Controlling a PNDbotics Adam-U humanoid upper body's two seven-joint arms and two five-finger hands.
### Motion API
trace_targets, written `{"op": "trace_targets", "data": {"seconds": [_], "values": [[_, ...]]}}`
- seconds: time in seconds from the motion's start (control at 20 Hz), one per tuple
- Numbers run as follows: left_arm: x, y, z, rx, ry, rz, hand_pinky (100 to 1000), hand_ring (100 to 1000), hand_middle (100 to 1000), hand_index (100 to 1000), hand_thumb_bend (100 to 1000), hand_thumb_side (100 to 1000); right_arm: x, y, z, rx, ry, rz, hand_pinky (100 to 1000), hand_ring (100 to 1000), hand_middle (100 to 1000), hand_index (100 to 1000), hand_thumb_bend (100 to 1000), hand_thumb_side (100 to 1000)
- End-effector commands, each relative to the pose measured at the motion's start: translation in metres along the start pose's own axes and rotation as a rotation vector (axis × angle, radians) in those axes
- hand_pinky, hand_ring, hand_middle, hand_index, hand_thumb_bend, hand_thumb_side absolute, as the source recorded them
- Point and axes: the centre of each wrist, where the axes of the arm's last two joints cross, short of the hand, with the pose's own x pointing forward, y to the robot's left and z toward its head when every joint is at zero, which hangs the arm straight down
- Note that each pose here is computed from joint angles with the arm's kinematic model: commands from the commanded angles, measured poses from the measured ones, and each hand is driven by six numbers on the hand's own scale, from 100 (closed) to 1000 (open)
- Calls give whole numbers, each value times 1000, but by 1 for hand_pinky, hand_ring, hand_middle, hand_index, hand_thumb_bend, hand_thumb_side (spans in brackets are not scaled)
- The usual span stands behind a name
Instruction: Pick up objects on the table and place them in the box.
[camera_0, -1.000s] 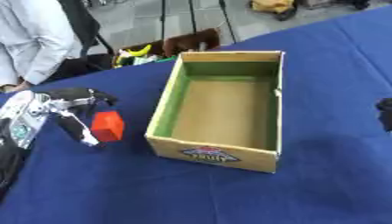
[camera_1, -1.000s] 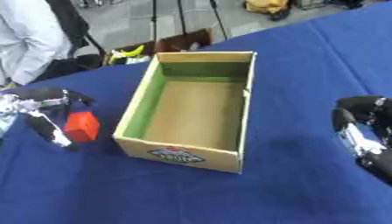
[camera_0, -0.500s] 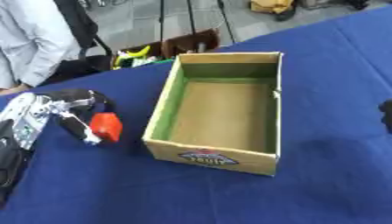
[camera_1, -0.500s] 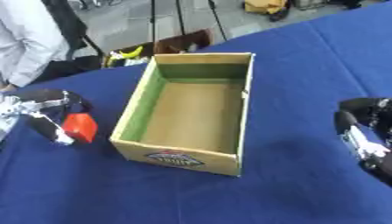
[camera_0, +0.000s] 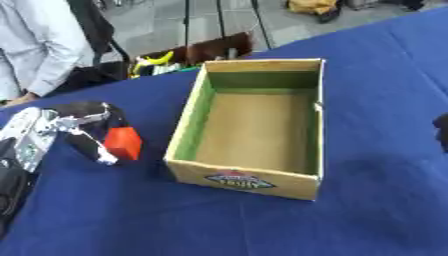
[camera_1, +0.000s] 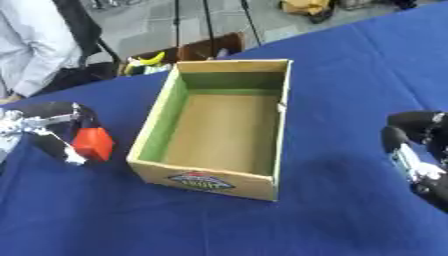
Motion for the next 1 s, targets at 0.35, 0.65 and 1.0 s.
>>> {"op": "trace_targets", "data": {"seconds": [0.35,0.65,1.0], "values": [[-5,9,8,76,17,-37,100,269,508,629,342,619,2,-5,-1,-7,-8,13,857,809,525,714,230,452],[-6,7,9,107,30,-11,100,224,513,628,191,683,1,-5,0,-8,-2,13,857,808,525,714,229,451],[-6,14,15,126,39,-18,100,214,541,642,155,706,-1,-4,3,-12,10,8,858,808,526,714,224,453]]}}
